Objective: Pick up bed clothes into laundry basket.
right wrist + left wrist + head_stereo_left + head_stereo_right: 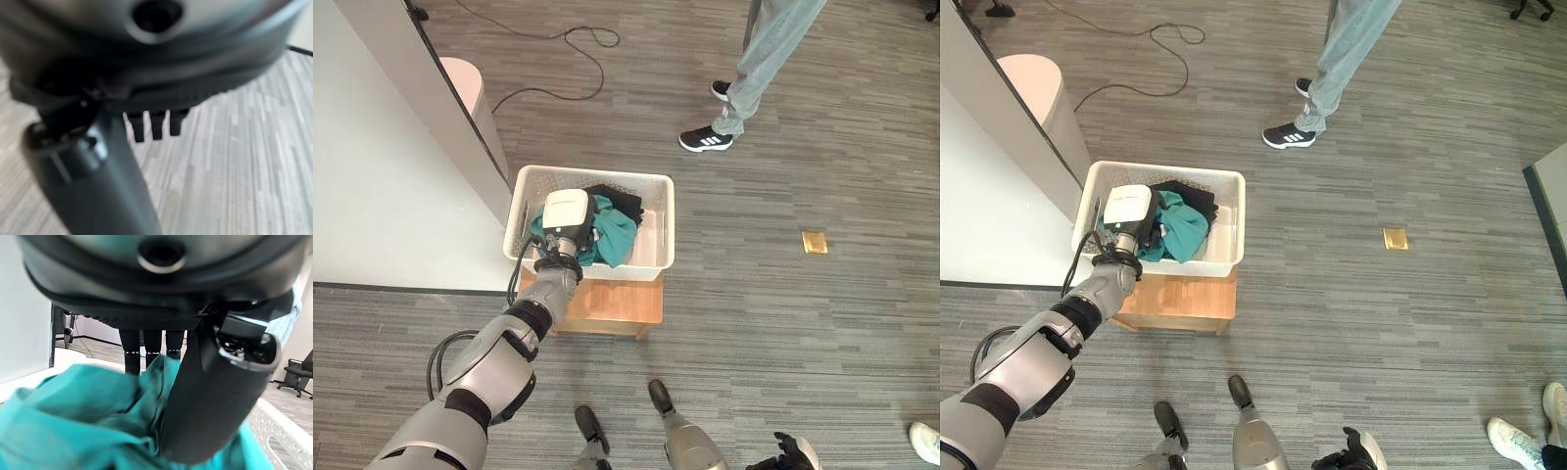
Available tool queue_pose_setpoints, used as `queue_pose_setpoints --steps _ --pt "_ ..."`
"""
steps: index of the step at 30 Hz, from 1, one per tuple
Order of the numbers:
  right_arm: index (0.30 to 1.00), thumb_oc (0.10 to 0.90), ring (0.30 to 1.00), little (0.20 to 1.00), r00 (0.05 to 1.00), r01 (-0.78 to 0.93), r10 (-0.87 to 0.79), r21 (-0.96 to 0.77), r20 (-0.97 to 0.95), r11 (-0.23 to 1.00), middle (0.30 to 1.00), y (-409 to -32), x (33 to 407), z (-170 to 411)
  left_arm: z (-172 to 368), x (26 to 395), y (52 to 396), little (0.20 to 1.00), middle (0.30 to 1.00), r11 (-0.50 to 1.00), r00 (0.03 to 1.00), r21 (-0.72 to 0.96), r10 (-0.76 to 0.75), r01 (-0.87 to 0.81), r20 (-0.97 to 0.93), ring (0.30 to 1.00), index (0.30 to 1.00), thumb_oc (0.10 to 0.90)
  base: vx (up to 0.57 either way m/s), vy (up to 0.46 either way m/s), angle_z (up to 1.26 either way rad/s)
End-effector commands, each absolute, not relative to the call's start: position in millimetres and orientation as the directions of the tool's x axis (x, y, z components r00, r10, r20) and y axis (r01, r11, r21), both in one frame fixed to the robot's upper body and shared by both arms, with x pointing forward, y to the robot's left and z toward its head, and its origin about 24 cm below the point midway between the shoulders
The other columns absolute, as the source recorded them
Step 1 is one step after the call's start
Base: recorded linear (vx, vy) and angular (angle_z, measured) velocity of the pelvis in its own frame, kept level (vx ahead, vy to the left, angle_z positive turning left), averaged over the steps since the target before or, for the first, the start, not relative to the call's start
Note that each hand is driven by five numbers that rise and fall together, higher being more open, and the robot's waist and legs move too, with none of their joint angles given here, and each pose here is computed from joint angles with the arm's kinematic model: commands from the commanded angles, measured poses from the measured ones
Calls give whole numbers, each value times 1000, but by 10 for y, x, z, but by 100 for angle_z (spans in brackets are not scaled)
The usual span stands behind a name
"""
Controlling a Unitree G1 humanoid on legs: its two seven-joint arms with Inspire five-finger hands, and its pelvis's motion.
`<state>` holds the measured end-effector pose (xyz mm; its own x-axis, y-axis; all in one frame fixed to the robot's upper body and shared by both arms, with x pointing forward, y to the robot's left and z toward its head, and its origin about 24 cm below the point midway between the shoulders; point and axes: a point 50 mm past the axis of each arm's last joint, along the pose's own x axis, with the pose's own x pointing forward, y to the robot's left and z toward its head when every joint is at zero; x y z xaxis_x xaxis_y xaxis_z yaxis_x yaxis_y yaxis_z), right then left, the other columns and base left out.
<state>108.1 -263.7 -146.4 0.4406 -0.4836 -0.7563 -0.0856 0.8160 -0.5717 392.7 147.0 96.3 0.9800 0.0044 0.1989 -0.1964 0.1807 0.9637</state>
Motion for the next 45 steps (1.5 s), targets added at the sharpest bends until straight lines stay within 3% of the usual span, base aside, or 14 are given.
queue_pose_setpoints --steps 1,12,13,18,22,24,27,30,34,35,36,38,42,45 --pt "900 800 900 900 364 -81 -571 -635 -736 768 900 -2963 834 -1411 1924 4111 1198 900 900 237 840 827 -72 -510 538 900 900 800 0 0 0" --pt "900 800 900 900 339 -75 -597 -654 -727 753 900 -3152 863 -1334 2421 3992 839 900 900 302 674 697 -193 -650 713 900 900 800 43 -23 0" --pt "900 800 900 900 431 -92 -529 -619 -731 780 900 -2886 1083 -1385 2346 3946 710 900 900 309 668 707 -240 -635 705 900 900 800 61 -16 -4" --pt "900 800 900 900 360 -161 -559 -640 -747 752 900 -2900 751 -1453 2470 3940 913 900 900 307 646 671 -192 -675 738 900 900 800 42 0 3" --pt "900 800 900 900 436 -158 -558 -670 -706 725 900 -2900 1013 -1387 2557 3913 1058 900 900 335 625 633 -146 -698 767 900 900 800 19 2 10" --pt "900 800 900 900 570 -89 -572 -737 -589 670 900 -2993 1469 -1169 2601 3813 1178 900 900 417 591 568 -89 -709 802 900 900 800 -14 -13 7" --pt "900 800 900 900 637 -19 -603 -791 -481 611 900 -3149 1748 -938 2560 3700 1270 900 900 500 595 548 -78 -671 800 900 900 800 -23 -22 20" --pt "900 800 900 900 792 241 -599 -845 -114 478 900 -3514 2554 49 2253 3400 1660 900 900 658 651 509 -38 -555 758 900 900 800 18 -11 28" --pt "900 800 900 900 875 395 -451 -797 176 456 900 -3395 2991 885 1832 3160 2081 900 900 727 727 435 127 -531 675 900 900 800 18 2 45" --pt "900 800 900 900 885 402 -416 -795 210 455 900 -3343 3014 978 1715 3082 2190 900 900 725 748 439 159 -532 644 900 900 800 -59 34 43" --pt "900 800 900 900 866 495 -214 -717 451 491 900 -2909 3031 1587 1620 2905 2462 900 900 680 747 438 249 -588 617 900 900 800 7 57 37" --pt "900 800 900 900 912 410 -236 -775 336 481 900 -2906 2850 1106 1388 2776 2569 900 900 665 762 440 318 -604 565 900 900 800 -16 44 43" --pt "900 800 900 900 914 395 -107 -796 392 458 900 -2606 2088 1005 1132 2424 2834 900 900 589 742 461 440 -664 505 900 900 800 -30 54 67" --pt "900 800 900 900 896 419 -59 -793 440 442 900 -2484 1882 1067 982 2273 2908 900 900 560 736 479 486 -676 471 900 900 800 -91 150 62"
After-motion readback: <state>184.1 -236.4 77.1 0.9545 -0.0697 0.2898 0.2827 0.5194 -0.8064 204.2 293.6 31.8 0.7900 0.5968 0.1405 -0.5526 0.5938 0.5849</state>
